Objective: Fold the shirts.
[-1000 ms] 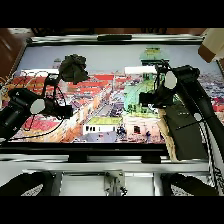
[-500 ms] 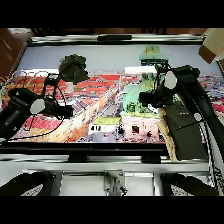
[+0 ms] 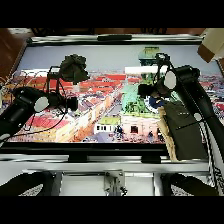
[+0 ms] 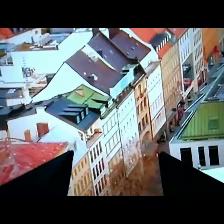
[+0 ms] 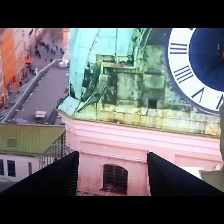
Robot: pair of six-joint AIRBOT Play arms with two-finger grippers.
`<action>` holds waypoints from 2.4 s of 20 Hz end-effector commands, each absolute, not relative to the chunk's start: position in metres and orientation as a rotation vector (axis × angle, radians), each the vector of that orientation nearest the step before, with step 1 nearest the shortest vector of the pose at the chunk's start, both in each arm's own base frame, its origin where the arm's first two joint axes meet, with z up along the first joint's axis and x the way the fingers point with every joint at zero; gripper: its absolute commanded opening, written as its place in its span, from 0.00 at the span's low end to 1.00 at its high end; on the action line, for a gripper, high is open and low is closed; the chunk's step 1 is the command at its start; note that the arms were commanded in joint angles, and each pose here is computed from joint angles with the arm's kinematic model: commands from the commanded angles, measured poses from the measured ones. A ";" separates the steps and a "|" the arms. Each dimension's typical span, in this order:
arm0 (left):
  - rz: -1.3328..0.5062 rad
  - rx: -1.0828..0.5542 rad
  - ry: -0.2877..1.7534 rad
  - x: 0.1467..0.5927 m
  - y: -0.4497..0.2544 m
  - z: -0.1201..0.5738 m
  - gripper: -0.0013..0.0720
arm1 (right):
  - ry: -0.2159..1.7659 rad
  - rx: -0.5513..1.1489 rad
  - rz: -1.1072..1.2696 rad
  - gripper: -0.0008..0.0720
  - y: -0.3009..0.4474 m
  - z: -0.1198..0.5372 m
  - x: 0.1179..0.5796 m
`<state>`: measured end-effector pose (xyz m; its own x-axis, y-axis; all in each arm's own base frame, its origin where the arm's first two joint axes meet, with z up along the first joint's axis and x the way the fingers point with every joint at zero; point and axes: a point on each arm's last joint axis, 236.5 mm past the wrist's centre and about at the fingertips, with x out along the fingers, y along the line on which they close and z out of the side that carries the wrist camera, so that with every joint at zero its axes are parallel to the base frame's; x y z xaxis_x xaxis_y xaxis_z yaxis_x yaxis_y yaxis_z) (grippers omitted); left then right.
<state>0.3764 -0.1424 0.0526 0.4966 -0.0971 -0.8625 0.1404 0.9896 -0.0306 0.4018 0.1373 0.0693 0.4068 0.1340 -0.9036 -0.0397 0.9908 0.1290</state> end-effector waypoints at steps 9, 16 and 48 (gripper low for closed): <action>0.047 -0.184 0.960 0.610 -0.057 -0.012 0.94 | 1.151 0.073 0.153 0.75 0.143 0.069 0.400; -0.049 -0.290 1.033 0.627 -0.100 -0.083 0.94 | 1.153 0.077 0.156 0.75 0.144 0.069 0.400; -0.903 -0.016 0.735 0.256 -0.375 0.253 0.06 | 0.720 0.033 0.135 0.75 0.053 0.297 0.236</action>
